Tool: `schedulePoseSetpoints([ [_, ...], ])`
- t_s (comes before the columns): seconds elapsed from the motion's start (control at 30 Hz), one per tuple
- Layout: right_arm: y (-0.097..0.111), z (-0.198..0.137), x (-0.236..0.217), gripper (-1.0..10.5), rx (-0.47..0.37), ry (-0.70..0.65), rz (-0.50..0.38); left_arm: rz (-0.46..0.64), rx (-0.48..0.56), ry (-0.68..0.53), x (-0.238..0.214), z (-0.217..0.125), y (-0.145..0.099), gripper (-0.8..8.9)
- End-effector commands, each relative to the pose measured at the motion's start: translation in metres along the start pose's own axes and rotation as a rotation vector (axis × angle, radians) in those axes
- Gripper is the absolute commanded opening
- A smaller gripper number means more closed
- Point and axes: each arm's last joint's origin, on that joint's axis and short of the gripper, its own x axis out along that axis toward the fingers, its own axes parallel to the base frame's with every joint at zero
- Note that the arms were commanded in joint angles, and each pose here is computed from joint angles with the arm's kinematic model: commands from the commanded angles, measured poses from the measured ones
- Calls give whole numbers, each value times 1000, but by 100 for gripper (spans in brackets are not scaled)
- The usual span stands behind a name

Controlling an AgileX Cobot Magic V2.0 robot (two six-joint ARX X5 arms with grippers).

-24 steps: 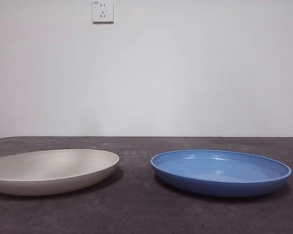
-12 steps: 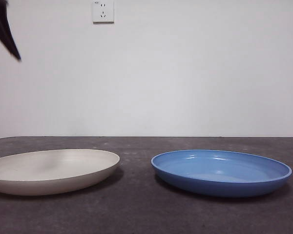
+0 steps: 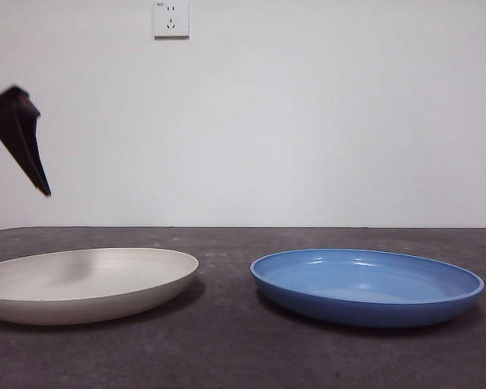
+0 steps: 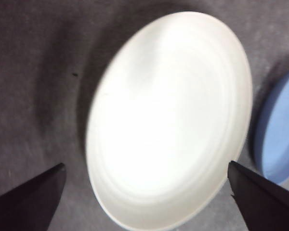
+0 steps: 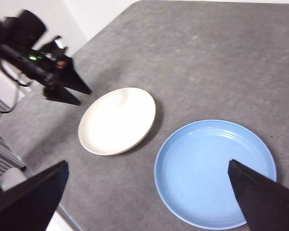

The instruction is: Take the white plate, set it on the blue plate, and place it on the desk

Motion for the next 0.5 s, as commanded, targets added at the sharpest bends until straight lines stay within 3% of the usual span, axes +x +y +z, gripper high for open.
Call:
schedulePoseSetpoints([
  [0.03,2,4,-2,685,14,-9,9,-4,20,-2,8,10,5,715],
  [0.43,2,4,-2,685,20,-9,8,0,0,44,34,19,17,702],
  [0.5,2,4,-2,685,20,-9,8,-1,8,42,35,19,16,659],
])
